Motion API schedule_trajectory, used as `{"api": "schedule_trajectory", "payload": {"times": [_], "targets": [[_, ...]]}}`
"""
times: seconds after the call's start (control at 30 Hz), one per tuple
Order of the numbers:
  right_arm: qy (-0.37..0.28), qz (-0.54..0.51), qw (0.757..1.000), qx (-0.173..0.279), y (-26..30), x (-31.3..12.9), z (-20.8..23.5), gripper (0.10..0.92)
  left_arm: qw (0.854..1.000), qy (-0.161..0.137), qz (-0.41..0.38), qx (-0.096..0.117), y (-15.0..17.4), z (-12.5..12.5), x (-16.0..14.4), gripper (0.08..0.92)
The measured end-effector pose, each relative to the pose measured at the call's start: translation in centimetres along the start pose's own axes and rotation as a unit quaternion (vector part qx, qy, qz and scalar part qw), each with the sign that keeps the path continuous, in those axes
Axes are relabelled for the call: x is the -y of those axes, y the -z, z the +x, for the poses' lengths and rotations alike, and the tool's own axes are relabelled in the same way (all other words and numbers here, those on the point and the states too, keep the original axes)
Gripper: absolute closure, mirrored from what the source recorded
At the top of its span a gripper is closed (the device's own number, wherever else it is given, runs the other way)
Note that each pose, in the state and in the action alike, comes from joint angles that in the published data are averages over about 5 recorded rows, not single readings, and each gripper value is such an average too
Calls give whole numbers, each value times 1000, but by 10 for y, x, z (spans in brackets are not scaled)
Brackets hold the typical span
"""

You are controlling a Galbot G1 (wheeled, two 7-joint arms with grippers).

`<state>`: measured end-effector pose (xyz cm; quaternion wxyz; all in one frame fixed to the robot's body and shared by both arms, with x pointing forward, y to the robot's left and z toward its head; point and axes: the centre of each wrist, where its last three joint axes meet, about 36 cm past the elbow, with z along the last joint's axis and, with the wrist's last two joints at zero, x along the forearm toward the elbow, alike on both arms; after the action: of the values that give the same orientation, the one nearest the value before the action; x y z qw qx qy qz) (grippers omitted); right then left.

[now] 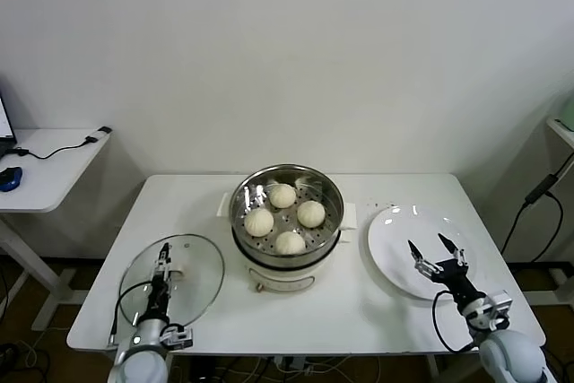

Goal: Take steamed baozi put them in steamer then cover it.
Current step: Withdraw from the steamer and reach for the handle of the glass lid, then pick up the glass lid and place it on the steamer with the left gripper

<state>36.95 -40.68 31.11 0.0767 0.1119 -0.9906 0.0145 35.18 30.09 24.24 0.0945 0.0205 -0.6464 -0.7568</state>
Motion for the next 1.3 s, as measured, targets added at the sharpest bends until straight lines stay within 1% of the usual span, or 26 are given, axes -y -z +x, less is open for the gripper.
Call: {"api": "schedule_trajectory", "payload": {"times": [0.17, 0.47, 0.53, 0.6, 0.7, 0.9, 1.1, 1.3], "targets": [[1, 6, 1000, -2, -4, 1, 2, 200, 1000, -3, 6, 2, 1, -1, 4, 536], [4, 13, 1000, -3, -8, 2, 1, 200, 1000, 5, 18, 4, 0, -4, 1, 799], [5, 15, 1000, -4, -9, 2, 1, 200, 1000, 7, 20, 4, 0, -3, 0, 839], [6, 17, 1000, -4, -9, 3, 1, 200, 1000, 11, 23, 4, -1, -2, -3, 852], [6, 19, 1000, -4, -9, 4, 0, 200, 999, 18, 28, 0, -4, -1, -9, 851], [4, 22, 1000, -5, -9, 9, -2, 200, 999, 34, 36, -13, -17, 8, -30, 851], [3, 26, 1000, -5, -10, 13, -6, 200, 997, 59, 37, -30, -32, 23, -67, 851], [3, 31, 999, -6, -9, 18, -12, 200, 995, 92, 30, -40, -40, 34, -115, 851]]}}
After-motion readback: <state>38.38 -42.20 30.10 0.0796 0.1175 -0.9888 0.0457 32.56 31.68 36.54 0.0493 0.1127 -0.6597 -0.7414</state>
